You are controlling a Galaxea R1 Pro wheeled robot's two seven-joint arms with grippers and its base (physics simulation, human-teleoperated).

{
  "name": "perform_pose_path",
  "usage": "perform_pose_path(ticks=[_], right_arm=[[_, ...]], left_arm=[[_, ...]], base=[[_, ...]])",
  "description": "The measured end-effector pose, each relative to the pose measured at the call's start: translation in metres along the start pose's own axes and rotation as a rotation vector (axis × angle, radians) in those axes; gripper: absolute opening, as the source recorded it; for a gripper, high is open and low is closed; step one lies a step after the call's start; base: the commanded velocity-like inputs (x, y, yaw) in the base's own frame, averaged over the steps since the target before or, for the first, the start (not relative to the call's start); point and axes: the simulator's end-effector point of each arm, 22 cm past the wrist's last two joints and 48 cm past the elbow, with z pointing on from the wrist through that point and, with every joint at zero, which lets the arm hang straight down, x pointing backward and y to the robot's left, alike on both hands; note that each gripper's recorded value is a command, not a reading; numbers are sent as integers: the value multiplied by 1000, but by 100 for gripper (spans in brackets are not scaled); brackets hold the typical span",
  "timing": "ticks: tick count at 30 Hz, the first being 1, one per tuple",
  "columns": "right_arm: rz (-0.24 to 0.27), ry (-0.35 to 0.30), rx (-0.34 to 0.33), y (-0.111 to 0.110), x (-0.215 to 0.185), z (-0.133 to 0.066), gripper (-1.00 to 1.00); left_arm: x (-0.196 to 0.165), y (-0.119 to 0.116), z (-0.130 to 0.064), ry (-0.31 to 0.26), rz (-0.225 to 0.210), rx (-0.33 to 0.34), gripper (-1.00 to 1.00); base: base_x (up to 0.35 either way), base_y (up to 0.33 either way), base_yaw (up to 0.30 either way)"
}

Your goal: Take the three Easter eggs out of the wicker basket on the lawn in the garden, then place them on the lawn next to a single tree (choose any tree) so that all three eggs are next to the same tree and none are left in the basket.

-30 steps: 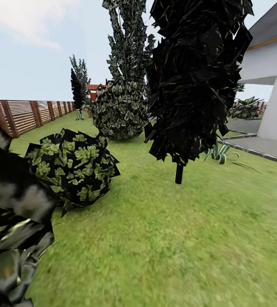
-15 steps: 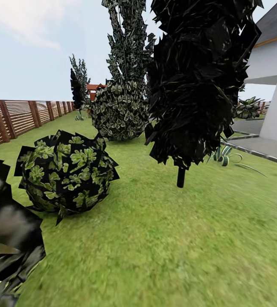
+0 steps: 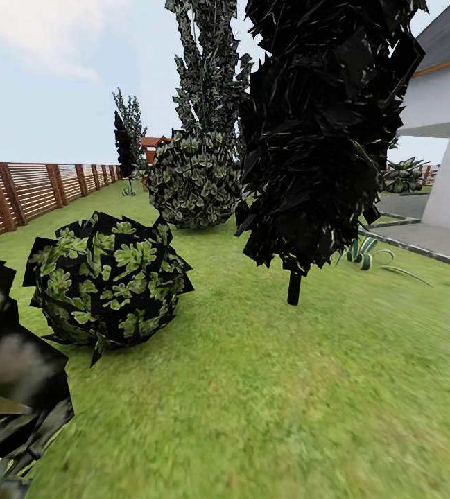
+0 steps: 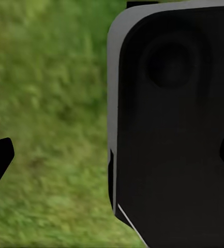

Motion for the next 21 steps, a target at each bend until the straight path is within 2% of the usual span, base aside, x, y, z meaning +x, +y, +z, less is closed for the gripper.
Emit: perform_pose_path(ticks=[11, 21], right_arm=[[7, 2, -7, 6, 0, 0, 100], [9, -1, -7, 5, 0, 0, 100]], left_arm=[[0, 0, 0, 0, 0, 0, 100], [0, -1, 0, 2, 0, 1, 100]], base=[[0, 0, -6], [0, 0, -254]])
